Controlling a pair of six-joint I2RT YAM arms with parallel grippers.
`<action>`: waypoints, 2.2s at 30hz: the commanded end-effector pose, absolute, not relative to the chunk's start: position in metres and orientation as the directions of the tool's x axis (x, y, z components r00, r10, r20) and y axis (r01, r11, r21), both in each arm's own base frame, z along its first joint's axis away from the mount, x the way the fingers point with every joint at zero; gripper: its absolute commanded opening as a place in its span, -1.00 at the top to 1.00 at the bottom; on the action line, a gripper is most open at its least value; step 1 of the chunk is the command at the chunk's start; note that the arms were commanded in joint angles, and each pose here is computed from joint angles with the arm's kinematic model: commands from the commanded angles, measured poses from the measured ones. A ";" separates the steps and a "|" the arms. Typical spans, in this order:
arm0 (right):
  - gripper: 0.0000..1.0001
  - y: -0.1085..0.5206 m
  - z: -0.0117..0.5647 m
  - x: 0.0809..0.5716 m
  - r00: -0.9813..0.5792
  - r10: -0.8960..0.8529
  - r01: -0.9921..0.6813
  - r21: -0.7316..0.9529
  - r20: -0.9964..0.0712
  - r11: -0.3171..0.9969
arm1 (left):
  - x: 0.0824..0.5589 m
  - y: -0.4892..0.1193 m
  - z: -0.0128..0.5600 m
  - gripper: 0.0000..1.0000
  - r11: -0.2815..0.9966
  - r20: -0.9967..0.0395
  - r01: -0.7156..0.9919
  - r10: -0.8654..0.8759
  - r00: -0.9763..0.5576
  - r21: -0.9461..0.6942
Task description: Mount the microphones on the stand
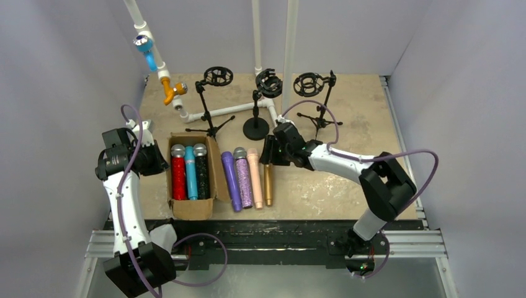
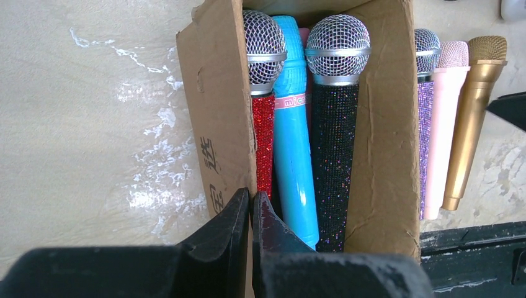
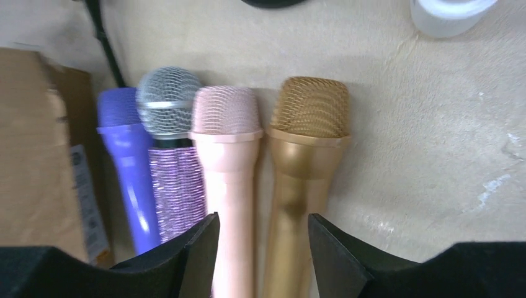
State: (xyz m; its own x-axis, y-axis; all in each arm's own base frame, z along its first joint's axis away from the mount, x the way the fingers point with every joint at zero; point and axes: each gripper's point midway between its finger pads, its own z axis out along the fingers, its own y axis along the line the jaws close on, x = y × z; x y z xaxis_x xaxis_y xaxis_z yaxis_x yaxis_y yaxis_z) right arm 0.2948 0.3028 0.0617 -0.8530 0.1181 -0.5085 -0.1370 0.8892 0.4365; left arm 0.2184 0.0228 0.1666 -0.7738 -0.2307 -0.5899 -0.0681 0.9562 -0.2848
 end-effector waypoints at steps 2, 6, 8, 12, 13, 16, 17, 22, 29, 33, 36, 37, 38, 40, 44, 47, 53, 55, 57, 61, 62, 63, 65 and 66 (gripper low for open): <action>-0.13 0.321 0.172 0.309 -0.735 0.224 -0.211 0.530 -0.640 0.821 | 0.232 0.016 0.198 1.00 0.959 -0.682 0.023 -0.185 -0.707 -0.284; -0.11 0.368 0.227 0.287 -0.704 0.171 -0.345 0.542 -0.689 0.766 | 0.232 0.014 0.201 1.00 0.955 -0.683 0.026 -0.193 -0.704 -0.296; -0.11 0.401 0.242 0.273 -0.701 0.114 -0.414 0.531 -0.704 0.740 | 0.232 0.014 0.202 1.00 0.954 -0.685 0.024 -0.197 -0.701 -0.299; -0.11 0.465 0.243 0.249 -0.703 -0.035 -0.524 0.484 -0.710 0.701 | 0.231 0.012 0.203 1.00 0.953 -0.687 0.025 -0.200 -0.699 -0.303; -0.11 0.478 0.241 0.245 -0.700 -0.062 -0.542 0.473 -0.712 0.695 | 0.231 0.012 0.203 1.00 0.952 -0.688 0.027 -0.200 -0.697 -0.304; -0.11 0.509 0.224 0.235 -0.701 -0.140 -0.581 0.447 -0.699 0.680 | 0.230 0.011 0.204 1.00 0.951 -0.690 0.029 -0.201 -0.695 -0.307; -0.11 0.516 0.219 0.233 -0.702 -0.157 -0.590 0.444 -0.695 0.675 | 0.230 0.011 0.203 1.00 0.952 -0.690 0.027 -0.201 -0.696 -0.306; -0.11 0.534 0.187 0.234 -0.706 -0.225 -0.595 0.390 -0.671 0.702 | 0.230 0.010 0.206 1.00 0.952 -0.696 0.031 -0.200 -0.690 -0.305; -0.12 0.517 0.155 0.252 -0.691 -0.254 -0.549 0.264 -0.676 0.793 | 0.229 0.008 0.210 1.00 0.948 -0.699 0.028 -0.213 -0.683 -0.316; -0.15 0.512 0.146 0.259 -0.679 -0.269 -0.538 0.213 -0.683 0.816 | 0.229 0.005 0.214 1.00 0.943 -0.704 0.039 -0.218 -0.676 -0.329; -0.19 0.513 0.136 0.263 -0.677 -0.289 -0.533 0.181 -0.677 0.827 | 0.228 0.001 0.219 1.00 0.939 -0.711 0.057 -0.217 -0.669 -0.340; -0.20 0.514 0.131 0.264 -0.678 -0.297 -0.533 0.173 -0.672 0.828 | 0.227 -0.002 0.220 1.00 0.935 -0.710 0.064 -0.218 -0.669 -0.348; -0.20 0.516 0.127 0.265 -0.677 -0.304 -0.536 0.166 -0.671 0.828 | 0.226 -0.005 0.221 1.00 0.929 -0.707 0.074 -0.222 -0.672 -0.361; -0.20 0.519 0.118 0.267 -0.680 -0.317 -0.537 0.155 -0.661 0.829 | 0.224 -0.011 0.223 1.00 0.919 -0.707 0.095 -0.224 -0.671 -0.382; -0.22 0.529 0.100 0.264 -0.692 -0.337 -0.553 0.169 -0.639 0.816 | 0.223 -0.016 0.222 1.00 0.909 -0.703 0.115 -0.224 -0.675 -0.400; -0.24 0.533 0.089 0.262 -0.705 -0.350 -0.556 0.174 -0.618 0.813 | 0.225 -0.014 0.217 1.00 0.911 -0.699 0.111 -0.221 -0.680 -0.396; -0.22 0.551 0.082 0.252 -0.744 -0.339 -0.563 0.267 -0.576 0.782 | 0.231 -0.014 0.205 1.00 0.909 -0.688 0.103 -0.227 -0.689 -0.403; -0.15 0.561 0.087 0.246 -0.766 -0.314 -0.561 0.344 -0.561 0.753 | 0.232 -0.014 0.201 1.00 0.909 -0.685 0.104 -0.225 -0.692 -0.404; -0.04 0.571 0.100 0.243 -0.774 -0.284 -0.564 0.413 -0.566 0.715 | 0.235 -0.012 0.196 1.00 0.913 -0.685 0.100 -0.221 -0.694 -0.396; 0.20 0.587 0.152 0.244 -0.750 -0.188 -0.593 0.519 -0.634 0.616 | 0.237 -0.004 0.191 1.00 0.927 -0.683 0.079 -0.211 -0.699 -0.367; 0.27 0.587 0.164 0.245 -0.745 -0.164 -0.596 0.535 -0.647 0.599 | 0.238 -0.001 0.188 1.00 0.932 -0.682 0.068 -0.209 -0.701 -0.356; 0.34 0.586 0.179 0.248 -0.738 -0.137 -0.600 0.548 -0.661 0.583 | 0.238 0.002 0.187 1.00 0.937 -0.682 0.057 -0.208 -0.701 -0.344; 0.43 0.584 0.200 0.251 -0.724 -0.099 -0.607 0.563 -0.682 0.560 | 0.240 0.009 0.182 1.00 0.948 -0.679 0.027 -0.207 -0.705 -0.316; 0.46 0.582 0.212 0.253 -0.718 -0.079 -0.612 0.572 -0.692 0.547 | 0.240 0.013 0.180 1.00 0.953 -0.675 0.009 -0.208 -0.708 -0.302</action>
